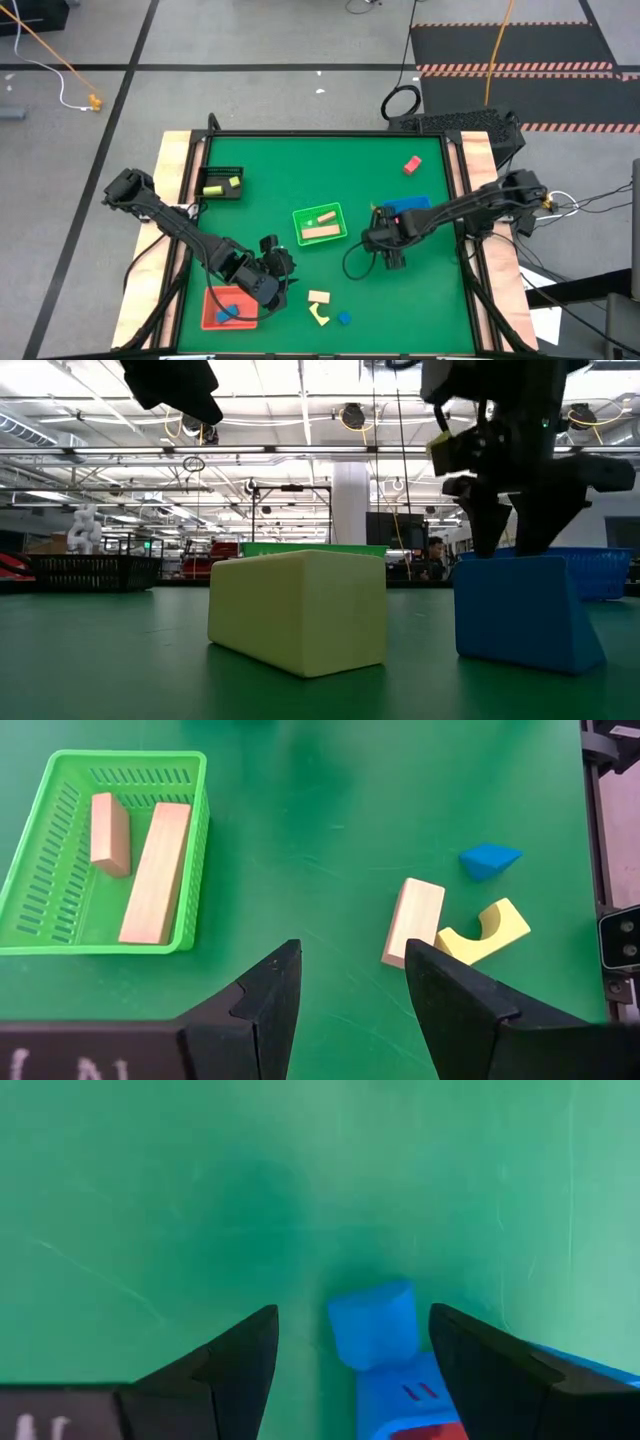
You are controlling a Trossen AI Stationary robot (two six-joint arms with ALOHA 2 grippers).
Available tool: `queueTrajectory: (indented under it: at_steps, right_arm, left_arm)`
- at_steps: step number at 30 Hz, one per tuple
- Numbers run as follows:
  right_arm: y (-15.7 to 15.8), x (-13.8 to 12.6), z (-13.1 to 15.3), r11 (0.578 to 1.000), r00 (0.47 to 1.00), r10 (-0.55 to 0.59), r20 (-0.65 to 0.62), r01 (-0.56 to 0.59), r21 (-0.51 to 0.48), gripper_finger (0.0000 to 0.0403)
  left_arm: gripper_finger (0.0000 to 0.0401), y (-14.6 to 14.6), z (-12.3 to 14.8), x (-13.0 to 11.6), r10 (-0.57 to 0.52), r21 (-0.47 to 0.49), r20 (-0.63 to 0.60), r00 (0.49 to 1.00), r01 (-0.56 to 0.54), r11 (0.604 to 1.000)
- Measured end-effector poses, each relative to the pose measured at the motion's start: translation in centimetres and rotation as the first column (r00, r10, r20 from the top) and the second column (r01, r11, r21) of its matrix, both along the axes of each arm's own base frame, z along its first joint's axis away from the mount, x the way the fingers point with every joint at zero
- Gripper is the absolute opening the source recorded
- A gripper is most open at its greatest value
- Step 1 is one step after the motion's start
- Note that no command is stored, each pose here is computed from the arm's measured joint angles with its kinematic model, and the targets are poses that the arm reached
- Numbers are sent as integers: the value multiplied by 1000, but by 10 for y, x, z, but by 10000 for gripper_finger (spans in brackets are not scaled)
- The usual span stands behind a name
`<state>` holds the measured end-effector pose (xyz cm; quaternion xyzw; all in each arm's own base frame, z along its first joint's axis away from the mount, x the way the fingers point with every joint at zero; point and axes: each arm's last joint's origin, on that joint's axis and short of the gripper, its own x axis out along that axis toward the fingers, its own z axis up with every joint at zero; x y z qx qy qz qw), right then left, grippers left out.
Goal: Sort & place blocks by color
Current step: Put the top blue block into the red bin
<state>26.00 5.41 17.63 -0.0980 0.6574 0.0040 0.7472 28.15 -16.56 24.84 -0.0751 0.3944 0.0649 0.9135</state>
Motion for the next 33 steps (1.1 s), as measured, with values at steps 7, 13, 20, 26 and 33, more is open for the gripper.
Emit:
queueTrajectory:
  at_steps: [7, 13, 20, 26, 33]
  right_arm:
    - [-5, 6, -17, 997, 993, 81, -84, -81, 2, 248]
    - [-9, 9, -32, 984, 971, 169, -172, -175, -19, 248]
    - [-12, 9, -37, 981, 961, 182, -209, -190, -22, 229]
    - [-12, 6, -37, 982, 955, 184, -233, -191, -10, 150]
    - [-10, 7, -36, 990, 965, 136, -223, -143, -16, 122]
  left_arm:
    - [182, 0, 0, 0, -7, 7, 0, 1000, 7, 1000]
    - [182, 0, 0, 0, -7, 7, 0, 1000, 7, 1000]
    - [182, 0, 0, 0, -7, 7, -1, 1000, 7, 1000]
    - [182, 0, 0, 0, -7, 7, -2, 1000, 7, 1000]
    - [182, 0, 0, 0, -8, 7, -2, 1000, 8, 1000]
